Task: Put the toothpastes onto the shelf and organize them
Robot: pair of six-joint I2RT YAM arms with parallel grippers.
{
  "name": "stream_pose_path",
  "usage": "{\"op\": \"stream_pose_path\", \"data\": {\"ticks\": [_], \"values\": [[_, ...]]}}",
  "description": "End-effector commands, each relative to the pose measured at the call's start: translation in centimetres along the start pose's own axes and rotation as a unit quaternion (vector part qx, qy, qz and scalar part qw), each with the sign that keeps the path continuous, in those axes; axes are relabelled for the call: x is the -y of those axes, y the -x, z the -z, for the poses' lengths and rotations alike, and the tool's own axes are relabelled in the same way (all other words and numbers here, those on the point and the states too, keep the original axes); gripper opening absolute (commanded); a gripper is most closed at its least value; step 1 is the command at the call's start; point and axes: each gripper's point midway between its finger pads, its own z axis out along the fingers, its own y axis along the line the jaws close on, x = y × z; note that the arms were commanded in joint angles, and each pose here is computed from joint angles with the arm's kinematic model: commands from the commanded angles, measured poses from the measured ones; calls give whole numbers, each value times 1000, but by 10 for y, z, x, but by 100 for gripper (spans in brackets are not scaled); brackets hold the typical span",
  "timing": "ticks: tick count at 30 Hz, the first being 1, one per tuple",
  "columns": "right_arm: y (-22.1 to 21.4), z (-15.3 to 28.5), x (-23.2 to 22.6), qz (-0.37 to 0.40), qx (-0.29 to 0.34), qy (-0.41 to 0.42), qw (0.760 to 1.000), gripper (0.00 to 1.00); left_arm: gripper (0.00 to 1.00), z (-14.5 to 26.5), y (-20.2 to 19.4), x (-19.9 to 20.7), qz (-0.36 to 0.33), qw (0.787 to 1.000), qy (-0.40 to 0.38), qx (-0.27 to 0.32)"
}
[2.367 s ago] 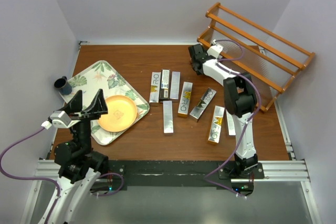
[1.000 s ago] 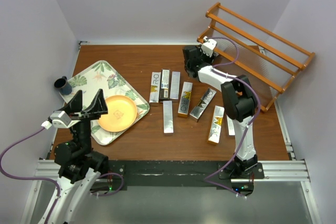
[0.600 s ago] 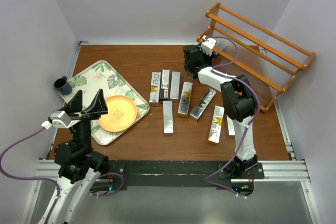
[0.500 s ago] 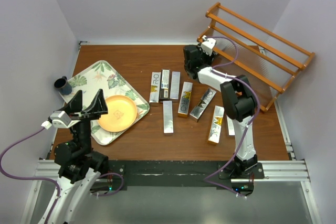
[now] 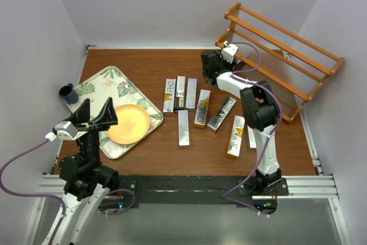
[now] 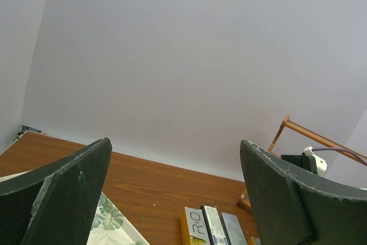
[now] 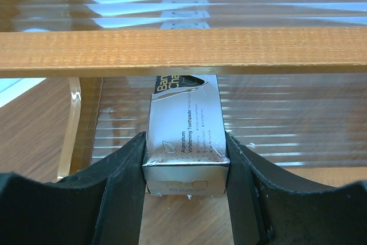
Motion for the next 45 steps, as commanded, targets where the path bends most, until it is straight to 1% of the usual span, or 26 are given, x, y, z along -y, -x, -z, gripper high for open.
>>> {"op": "stream_pose_path", "data": {"ticks": [1, 4, 6, 7, 9, 10, 13, 15, 16, 20, 22, 31, 41, 43, 45], "values": [[13, -4, -4, -45, 8, -12, 999, 14, 100, 0, 18, 6, 14, 1000, -9, 22], [9, -3, -4, -42, 2, -11, 999, 17, 100, 0, 18, 6, 14, 1000, -9, 22], [7, -4, -5, -43, -1, -8, 999, 22, 100, 0, 20, 6, 15, 1000, -9, 24], [2, -5, -2, -32, -8, -12, 999, 23, 100, 0, 19, 6, 15, 1000, -9, 23], [-1, -4, -1, -36, -16, -11, 999, 30, 100, 0, 19, 6, 15, 1000, -10, 23], [-4, -3, -2, -34, -24, -7, 999, 36, 100, 0, 20, 6, 15, 1000, -10, 24], [-12, -1, -1, -34, -38, -2, 999, 41, 100, 0, 19, 6, 15, 1000, -10, 23], [-13, 0, 1, -38, -42, -4, 998, 42, 100, 0, 18, 6, 15, 1000, -10, 22], [-15, 1, 0, -36, -46, -2, 998, 44, 100, 0, 19, 7, 15, 1000, -10, 23], [-21, -1, -1, -29, -55, -3, 998, 45, 100, 0, 19, 7, 15, 1000, -10, 23], [-22, -1, -2, -26, -59, -2, 998, 48, 100, 0, 18, 7, 15, 1000, -11, 21], [-37, -7, 1, -17, -82, -11, 996, 50, 100, 0, 18, 6, 14, 1000, -10, 21], [-36, -13, 0, -13, -84, -10, 996, 51, 100, 0, 18, 6, 14, 1000, -10, 21], [-35, -13, -2, -12, -85, -6, 996, 54, 100, 0, 18, 6, 14, 1000, -10, 21], [-35, -12, -2, -12, -87, -3, 996, 60, 100, 0, 19, 7, 15, 1000, -11, 22]]}}
